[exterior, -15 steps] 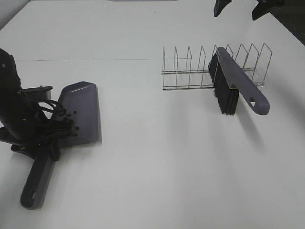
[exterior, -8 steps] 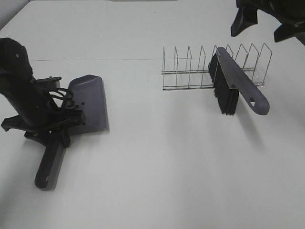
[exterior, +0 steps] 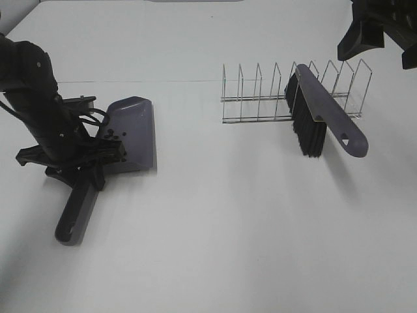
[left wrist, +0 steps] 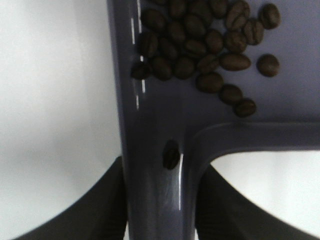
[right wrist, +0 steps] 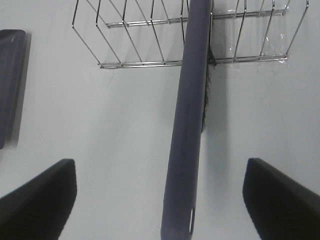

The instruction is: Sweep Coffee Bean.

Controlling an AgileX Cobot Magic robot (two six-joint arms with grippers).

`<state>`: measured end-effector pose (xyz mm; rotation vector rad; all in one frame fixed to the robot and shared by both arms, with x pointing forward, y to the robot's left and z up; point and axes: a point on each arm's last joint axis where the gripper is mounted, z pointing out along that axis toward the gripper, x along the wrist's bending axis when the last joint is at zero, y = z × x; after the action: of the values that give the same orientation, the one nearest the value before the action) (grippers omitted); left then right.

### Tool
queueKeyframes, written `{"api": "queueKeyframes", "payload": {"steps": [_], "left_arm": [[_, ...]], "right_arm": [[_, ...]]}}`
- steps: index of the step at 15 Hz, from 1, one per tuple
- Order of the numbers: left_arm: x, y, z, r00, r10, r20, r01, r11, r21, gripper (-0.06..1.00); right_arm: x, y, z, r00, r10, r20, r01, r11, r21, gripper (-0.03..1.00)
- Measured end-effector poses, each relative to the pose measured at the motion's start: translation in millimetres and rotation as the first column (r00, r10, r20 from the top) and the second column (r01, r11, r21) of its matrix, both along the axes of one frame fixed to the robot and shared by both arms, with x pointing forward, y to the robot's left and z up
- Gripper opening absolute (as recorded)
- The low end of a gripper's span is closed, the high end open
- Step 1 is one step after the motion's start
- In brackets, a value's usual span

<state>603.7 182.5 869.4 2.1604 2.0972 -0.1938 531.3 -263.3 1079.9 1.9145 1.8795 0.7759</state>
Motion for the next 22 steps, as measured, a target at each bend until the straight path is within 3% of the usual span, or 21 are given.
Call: {"api": "queueKeyframes", "payload": {"steps": [2,4,7,11,15,18,19,22], "left_arm": [[0,0,0,1.0,0.001,0.0,-0.001,1.0,-0.001,0.36],[1,0,7,1.0,-0.002,0.024,0.002,1.0,-0.001,0.72],[0,4,33,0.995,-0.036,0.095,0.034,0.999,0.02,0.88],[-6,13,104,0.951,-0.101,0.291,0.084,0.994,0.069,0.89],[-25,23,156,0.914,-0.15,0.377,0.109,0.986,0.127,0.89],[-51,32,199,0.887,-0.149,0.437,0.104,0.987,0.126,0.89],[-79,39,216,0.865,-0.143,0.481,0.098,0.988,0.118,0.88],[-122,52,220,0.853,-0.139,0.503,0.094,0.989,0.113,0.88]], "right_arm": [[-1,0,2,1.0,0.0,0.007,0.0,1.0,0.001,0.85],[-3,0,0,1.0,0.005,-0.017,-0.005,1.0,-0.003,0.85],[-6,0,-2,0.998,0.035,-0.055,-0.037,0.999,-0.028,0.85],[-8,-1,-3,0.995,0.058,-0.08,-0.062,0.997,-0.045,0.85],[-25,-2,-4,0.992,0.071,-0.103,-0.077,0.996,-0.055,0.84],[-61,-6,-6,0.993,0.071,-0.089,-0.076,0.996,-0.054,0.84],[-87,-8,-9,0.995,0.071,-0.072,-0.075,0.996,-0.054,0.83],[-122,-12,-14,0.997,0.072,-0.036,-0.074,0.996,-0.053,0.83]]}}
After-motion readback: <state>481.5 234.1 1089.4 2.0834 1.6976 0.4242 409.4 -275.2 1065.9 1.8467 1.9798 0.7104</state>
